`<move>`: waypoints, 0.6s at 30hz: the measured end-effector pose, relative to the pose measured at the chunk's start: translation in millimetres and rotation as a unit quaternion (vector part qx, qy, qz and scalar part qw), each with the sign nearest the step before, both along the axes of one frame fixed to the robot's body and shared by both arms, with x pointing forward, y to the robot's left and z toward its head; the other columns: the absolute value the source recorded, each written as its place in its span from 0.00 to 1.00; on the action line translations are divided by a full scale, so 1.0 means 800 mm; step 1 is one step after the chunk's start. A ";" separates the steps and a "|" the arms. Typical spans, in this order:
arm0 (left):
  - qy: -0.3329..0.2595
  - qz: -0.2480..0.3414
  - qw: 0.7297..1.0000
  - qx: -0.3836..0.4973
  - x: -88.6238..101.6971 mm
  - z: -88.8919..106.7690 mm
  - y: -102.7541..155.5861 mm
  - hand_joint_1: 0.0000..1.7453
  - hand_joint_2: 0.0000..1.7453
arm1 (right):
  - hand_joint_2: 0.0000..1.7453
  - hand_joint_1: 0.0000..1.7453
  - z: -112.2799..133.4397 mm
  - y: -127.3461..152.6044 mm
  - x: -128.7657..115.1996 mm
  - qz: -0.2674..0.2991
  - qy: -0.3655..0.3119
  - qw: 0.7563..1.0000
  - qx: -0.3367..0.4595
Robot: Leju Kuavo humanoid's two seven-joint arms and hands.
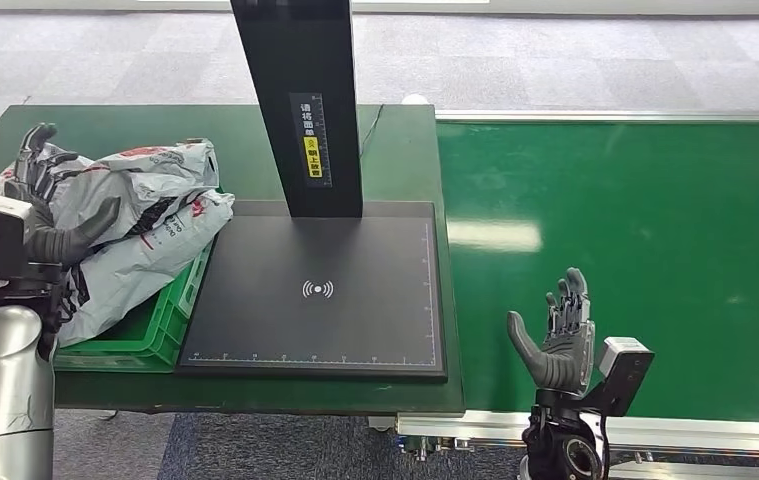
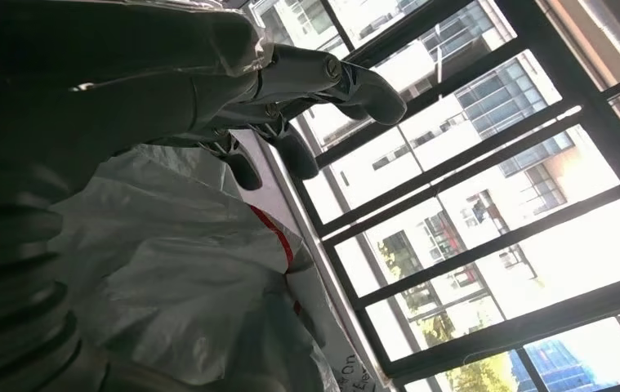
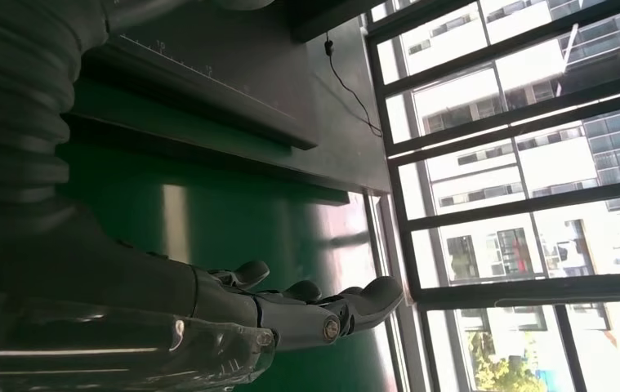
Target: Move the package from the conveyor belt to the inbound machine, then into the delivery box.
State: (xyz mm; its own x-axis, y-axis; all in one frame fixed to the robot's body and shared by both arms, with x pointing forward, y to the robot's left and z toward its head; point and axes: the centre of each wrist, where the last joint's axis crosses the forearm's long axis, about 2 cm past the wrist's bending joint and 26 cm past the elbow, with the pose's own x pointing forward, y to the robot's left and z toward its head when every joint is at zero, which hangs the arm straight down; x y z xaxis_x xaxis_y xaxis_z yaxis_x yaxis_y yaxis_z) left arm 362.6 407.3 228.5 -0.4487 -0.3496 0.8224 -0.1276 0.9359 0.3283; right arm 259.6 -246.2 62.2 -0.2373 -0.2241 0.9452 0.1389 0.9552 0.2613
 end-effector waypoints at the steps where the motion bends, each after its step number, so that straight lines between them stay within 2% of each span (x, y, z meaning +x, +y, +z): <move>1: -0.006 0.004 1.000 0.004 -0.002 0.001 -0.001 0.00 1.00 | 1.00 0.00 0.000 0.000 0.000 -0.001 0.000 1.000 0.000; 9: -0.082 0.009 0.997 0.005 -0.042 0.004 -0.024 0.00 1.00 | 1.00 0.00 -0.004 -0.002 -0.006 -0.007 0.006 1.000 0.001; 15: -0.167 0.008 0.986 -0.013 -0.097 -0.005 -0.051 0.00 1.00 | 1.00 0.00 -0.008 -0.005 -0.012 -0.011 0.010 1.000 -0.001; 18: -0.191 0.010 0.981 -0.020 -0.120 -0.008 -0.062 0.00 1.00 | 1.00 0.00 -0.008 -0.006 -0.013 -0.012 0.011 1.000 -0.001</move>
State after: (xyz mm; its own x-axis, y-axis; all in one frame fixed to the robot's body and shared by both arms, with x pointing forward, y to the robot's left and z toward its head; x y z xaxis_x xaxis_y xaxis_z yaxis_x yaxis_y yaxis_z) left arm 266.2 357.8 221.7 -0.7208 -0.3321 0.6084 -0.2527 0.9432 0.2155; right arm 249.3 -251.0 55.7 -0.2221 -0.2160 0.9508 0.1671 0.9523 0.2554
